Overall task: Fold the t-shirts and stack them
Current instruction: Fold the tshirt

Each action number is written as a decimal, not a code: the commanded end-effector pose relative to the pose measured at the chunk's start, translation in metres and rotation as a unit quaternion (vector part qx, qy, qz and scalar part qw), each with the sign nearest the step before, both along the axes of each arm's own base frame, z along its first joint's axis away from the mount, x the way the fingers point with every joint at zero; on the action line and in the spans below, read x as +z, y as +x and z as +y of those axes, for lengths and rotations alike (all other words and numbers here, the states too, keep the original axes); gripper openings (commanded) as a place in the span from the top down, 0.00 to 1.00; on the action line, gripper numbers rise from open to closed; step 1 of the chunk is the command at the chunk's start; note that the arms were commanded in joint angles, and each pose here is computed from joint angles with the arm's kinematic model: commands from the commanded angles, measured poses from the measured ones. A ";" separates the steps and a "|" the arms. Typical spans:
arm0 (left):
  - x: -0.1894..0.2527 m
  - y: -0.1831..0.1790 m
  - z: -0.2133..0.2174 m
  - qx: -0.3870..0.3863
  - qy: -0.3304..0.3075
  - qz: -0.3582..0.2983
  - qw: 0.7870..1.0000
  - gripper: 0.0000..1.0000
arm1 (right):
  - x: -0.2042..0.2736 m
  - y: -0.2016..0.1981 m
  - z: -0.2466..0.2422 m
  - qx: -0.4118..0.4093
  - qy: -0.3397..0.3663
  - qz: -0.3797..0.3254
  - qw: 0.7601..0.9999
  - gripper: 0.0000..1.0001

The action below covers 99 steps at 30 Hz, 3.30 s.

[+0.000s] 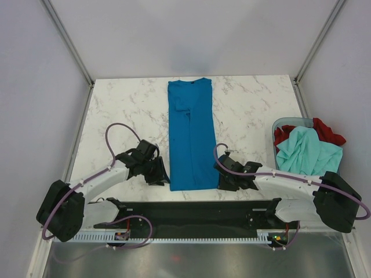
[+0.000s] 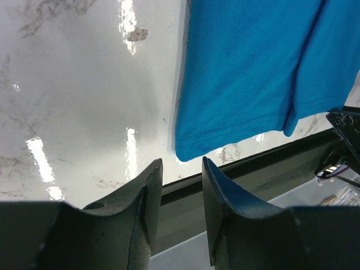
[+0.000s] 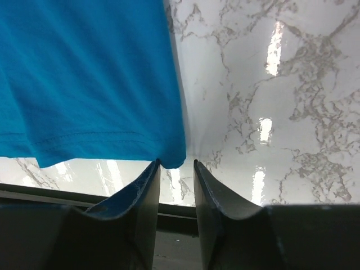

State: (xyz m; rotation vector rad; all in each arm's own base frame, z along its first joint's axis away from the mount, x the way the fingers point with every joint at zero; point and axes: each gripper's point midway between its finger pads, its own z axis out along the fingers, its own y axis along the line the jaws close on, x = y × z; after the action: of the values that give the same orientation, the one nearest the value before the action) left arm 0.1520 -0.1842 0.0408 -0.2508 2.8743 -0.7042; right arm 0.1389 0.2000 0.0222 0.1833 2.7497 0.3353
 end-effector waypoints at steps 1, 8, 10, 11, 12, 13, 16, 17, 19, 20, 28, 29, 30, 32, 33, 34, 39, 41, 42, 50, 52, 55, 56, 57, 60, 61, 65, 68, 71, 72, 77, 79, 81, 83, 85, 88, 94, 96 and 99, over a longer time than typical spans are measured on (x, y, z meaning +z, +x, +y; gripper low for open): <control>0.001 0.005 -0.015 0.019 -0.027 0.005 0.999 0.59 | 0.008 0.007 -0.003 -0.002 -0.010 -0.016 1.000 0.62; -0.012 -0.005 -0.024 0.008 -0.016 0.020 1.000 0.61 | 0.003 0.009 0.001 0.008 -0.003 -0.010 1.000 0.69; -0.017 -0.006 -0.021 0.011 -0.006 0.021 1.000 0.62 | 0.002 0.009 -0.002 0.008 -0.002 -0.010 1.000 0.70; -0.018 -0.006 -0.020 0.010 -0.002 0.020 1.000 0.62 | 0.003 0.009 -0.003 0.007 0.000 -0.011 1.000 0.71; -0.020 -0.007 -0.019 0.011 0.002 0.020 1.000 0.63 | 0.003 0.009 -0.003 0.007 0.001 -0.012 1.000 0.72; -0.021 -0.007 -0.018 0.012 0.004 0.020 1.000 0.63 | 0.004 0.008 -0.004 0.006 0.002 -0.011 1.000 0.72; -0.023 -0.008 -0.018 0.011 0.007 0.022 1.000 0.64 | 0.011 0.008 0.000 0.008 0.015 -0.015 1.000 0.68; -0.022 -0.008 -0.018 0.010 0.006 0.021 1.000 0.65 | 0.013 0.008 0.001 0.009 0.018 -0.015 1.000 0.67; -0.023 -0.009 -0.018 0.010 0.008 0.024 1.000 0.67 | 0.017 0.008 0.005 0.013 0.026 -0.015 0.999 0.66; -0.023 -0.008 -0.018 0.009 0.007 0.023 1.000 0.67 | 0.018 0.009 0.006 0.014 0.027 -0.013 0.999 0.66; -0.026 -0.009 -0.018 0.007 0.013 0.026 1.000 0.86 | 0.009 0.014 -0.003 0.009 0.006 -0.013 1.000 0.69; -0.026 -0.008 -0.018 0.006 0.014 0.026 1.000 0.89 | 0.006 0.014 -0.005 0.009 0.004 -0.012 1.000 0.70; -0.026 -0.008 -0.017 0.006 0.015 0.026 1.000 0.93 | 0.006 0.014 -0.004 0.013 0.005 -0.012 1.000 0.71; -0.026 -0.008 -0.018 0.005 0.014 0.026 1.000 0.96 | 0.002 0.014 -0.002 0.016 0.010 -0.013 1.000 0.71; -0.027 -0.008 -0.017 0.005 0.015 0.026 1.000 0.98 | 0.001 0.012 0.000 0.020 0.016 -0.009 1.000 0.72; -0.026 -0.007 -0.018 0.004 0.013 0.025 1.000 0.98 | -0.001 0.012 0.001 0.021 0.021 -0.008 1.000 0.72; -0.022 -0.007 -0.019 0.003 0.008 0.018 1.000 0.98 | -0.004 0.006 0.001 0.020 0.034 -0.003 0.999 0.76; -0.022 -0.008 -0.018 0.005 0.007 0.018 1.000 0.98 | -0.008 0.002 -0.004 0.013 0.032 0.001 0.999 0.81; -0.021 -0.009 -0.018 0.005 0.003 0.015 1.000 0.98 | -0.009 0.000 -0.006 0.010 0.031 0.005 0.999 0.88; 0.002 -0.016 -0.030 0.002 -0.042 0.004 0.999 0.98 | 0.006 -0.009 -0.009 0.003 0.061 -0.003 0.998 1.00; 0.006 -0.018 -0.032 0.001 -0.051 0.001 0.999 0.98 | 0.013 -0.011 -0.011 0.003 0.064 -0.007 0.998 1.00; 0.007 -0.021 -0.034 0.000 -0.055 0.003 0.999 0.98 | 0.020 -0.015 -0.010 0.004 0.071 -0.013 0.997 1.00; 0.006 -0.023 -0.034 -0.001 -0.054 0.007 0.999 0.98 | 0.021 -0.017 -0.008 0.007 0.074 -0.013 0.997 1.00; 0.003 -0.026 -0.033 -0.002 -0.052 0.012 0.999 0.98 | 0.021 -0.018 -0.008 0.005 0.075 -0.013 0.997 1.00; 0.002 -0.034 -0.035 -0.001 -0.051 0.016 0.999 0.98 | 0.021 -0.022 -0.009 0.006 0.074 -0.017 0.997 1.00; 0.002 -0.035 -0.036 0.000 -0.052 0.016 0.999 0.98 | 0.022 -0.022 -0.010 0.005 0.078 -0.020 0.997 1.00; 0.001 -0.037 -0.035 0.002 -0.052 0.016 0.999 0.98 | 0.024 -0.019 -0.012 0.007 0.074 -0.032 0.997 1.00; 0.007 -0.030 -0.038 0.002 -0.050 0.005 0.999 0.98 | 0.030 -0.012 -0.011 0.013 0.064 -0.048 0.997 1.00; 0.017 -0.021 -0.045 -0.003 -0.053 -0.005 0.999 0.98 | 0.038 0.000 -0.013 0.012 0.040 -0.068 0.997 1.00; 0.018 -0.019 -0.046 -0.003 -0.052 -0.005 0.999 0.98 | 0.044 0.003 -0.012 0.014 0.036 -0.075 0.996 1.00; 0.027 -0.003 -0.050 0.002 -0.049 -0.011 0.999 0.98 | 0.057 0.021 -0.007 0.031 0.006 -0.104 0.994 1.00; 0.030 0.004 -0.050 0.005 -0.048 -0.015 0.999 0.98 | 0.065 0.029 -0.001 0.035 0.000 -0.113 0.993 1.00; 0.037 0.016 -0.050 0.011 -0.050 -0.024 0.998 0.98 | 0.070 0.038 0.002 0.041 -0.011 -0.124 0.991 1.00; 0.039 0.026 -0.051 0.012 -0.047 -0.028 0.998 0.98 | 0.072 0.046 0.002 0.039 -0.020 -0.129 0.991 1.00; 0.040 0.038 -0.047 0.019 -0.043 -0.033 0.998 0.98 | 0.074 0.059 0.004 0.043 -0.032 -0.134 0.990 1.00; 0.038 0.058 -0.042 0.025 -0.032 -0.038 0.998 0.98 | 0.077 0.082 0.004 0.045 -0.046 -0.145 0.987 1.00; 0.038 0.111 -0.026 0.045 -0.017 -0.054 0.997 0.98 | 0.087 0.137 0.000 0.043 -0.079 -0.166 0.982 1.00; 0.046 0.132 -0.023 0.052 -0.014 -0.072 0.996 0.98 | 0.087 0.155 0.004 0.045 -0.087 -0.170 0.981 1.00; 0.049 0.168 -0.018 0.051 -0.001 -0.094 0.994 0.98 | 0.089 0.187 0.006 0.044 -0.100 -0.177 0.978 1.00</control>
State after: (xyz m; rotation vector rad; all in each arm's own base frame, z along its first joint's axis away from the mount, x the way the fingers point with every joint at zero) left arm 0.2817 -0.2060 0.0747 -0.4365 2.7469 -0.7140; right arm 0.2856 0.1982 0.0927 0.0029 2.5088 0.1195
